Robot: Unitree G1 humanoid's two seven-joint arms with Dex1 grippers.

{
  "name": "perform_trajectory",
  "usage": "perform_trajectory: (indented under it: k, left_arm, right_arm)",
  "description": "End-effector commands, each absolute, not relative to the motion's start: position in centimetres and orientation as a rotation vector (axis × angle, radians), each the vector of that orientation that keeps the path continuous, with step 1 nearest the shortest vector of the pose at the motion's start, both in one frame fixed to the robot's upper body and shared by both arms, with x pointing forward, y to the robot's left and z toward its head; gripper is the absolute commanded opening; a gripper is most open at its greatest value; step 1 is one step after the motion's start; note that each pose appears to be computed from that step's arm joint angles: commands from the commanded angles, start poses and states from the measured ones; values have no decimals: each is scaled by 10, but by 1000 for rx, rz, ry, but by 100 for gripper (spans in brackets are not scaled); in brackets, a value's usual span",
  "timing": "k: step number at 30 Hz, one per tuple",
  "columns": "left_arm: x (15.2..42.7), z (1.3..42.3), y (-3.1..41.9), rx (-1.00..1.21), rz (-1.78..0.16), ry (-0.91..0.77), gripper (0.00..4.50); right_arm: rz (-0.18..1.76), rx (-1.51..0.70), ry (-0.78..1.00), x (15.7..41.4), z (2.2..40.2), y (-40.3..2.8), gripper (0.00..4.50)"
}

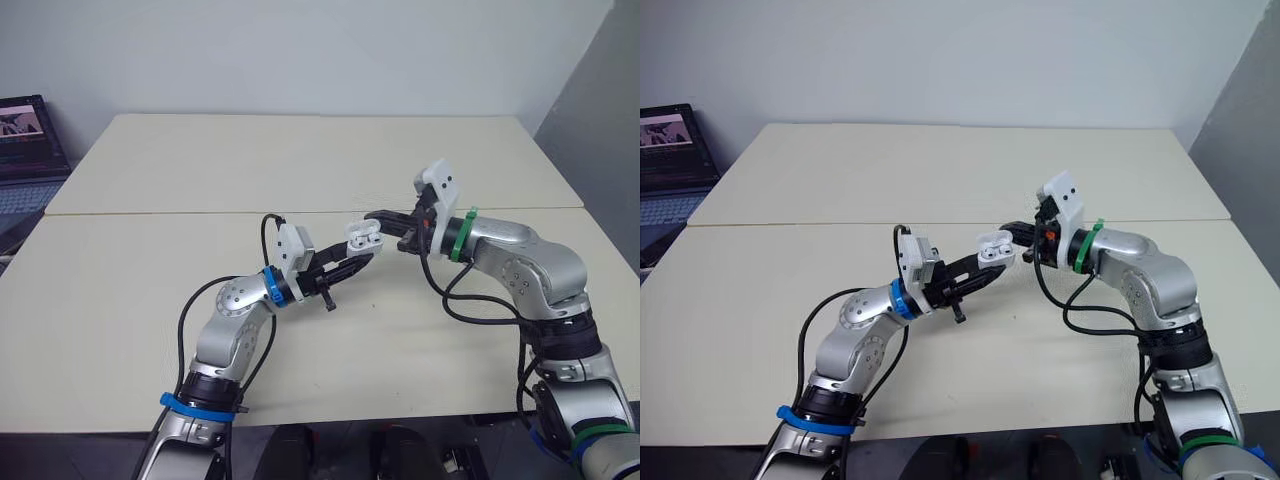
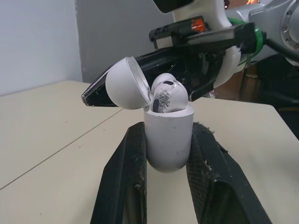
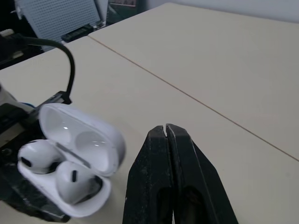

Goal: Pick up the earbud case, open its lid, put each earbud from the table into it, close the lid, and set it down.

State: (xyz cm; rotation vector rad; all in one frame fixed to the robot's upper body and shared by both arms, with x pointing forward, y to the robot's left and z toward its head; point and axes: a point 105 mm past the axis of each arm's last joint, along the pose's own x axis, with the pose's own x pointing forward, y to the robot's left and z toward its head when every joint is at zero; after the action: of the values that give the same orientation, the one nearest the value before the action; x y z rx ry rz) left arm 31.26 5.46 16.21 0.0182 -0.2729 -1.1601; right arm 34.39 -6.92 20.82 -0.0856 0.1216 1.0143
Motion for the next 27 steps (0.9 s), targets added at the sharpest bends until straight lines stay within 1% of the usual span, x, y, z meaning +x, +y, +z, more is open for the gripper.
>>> perform_trajectory:
  k: [1,5,11,15,20,22,24,27]
  left_arm:
    - [310,172,52,37,-1169,-317,75]
    - [311,171,53,39,-1164,-315,75]
    - [314,171,53,37,-1156,-313,75]
    - [314,171,54,34,-1154,-310,75]
    - [313,169,55,35,-1158,-305,75]
    - [313,168,56,36,-1159,-302,75]
    - [313,168,56,38,-1158,-300,75]
    - [315,168,56,41,-1155,-301,75]
  right_arm:
    - [1098,-107,70,326,226,-59,6]
    - [1117,-116,69,317,227,-57,6]
    - [1094,-165,55,313,223,-60,6]
    - [1020,-243,-21,315,226,-65,6]
    - [940,-208,-90,324,243,-79,6]
    - [947,-178,-114,322,251,-80,6]
    - [999,-161,-118,314,254,-75,6]
    - [1064,-173,-77,300,244,-62,6]
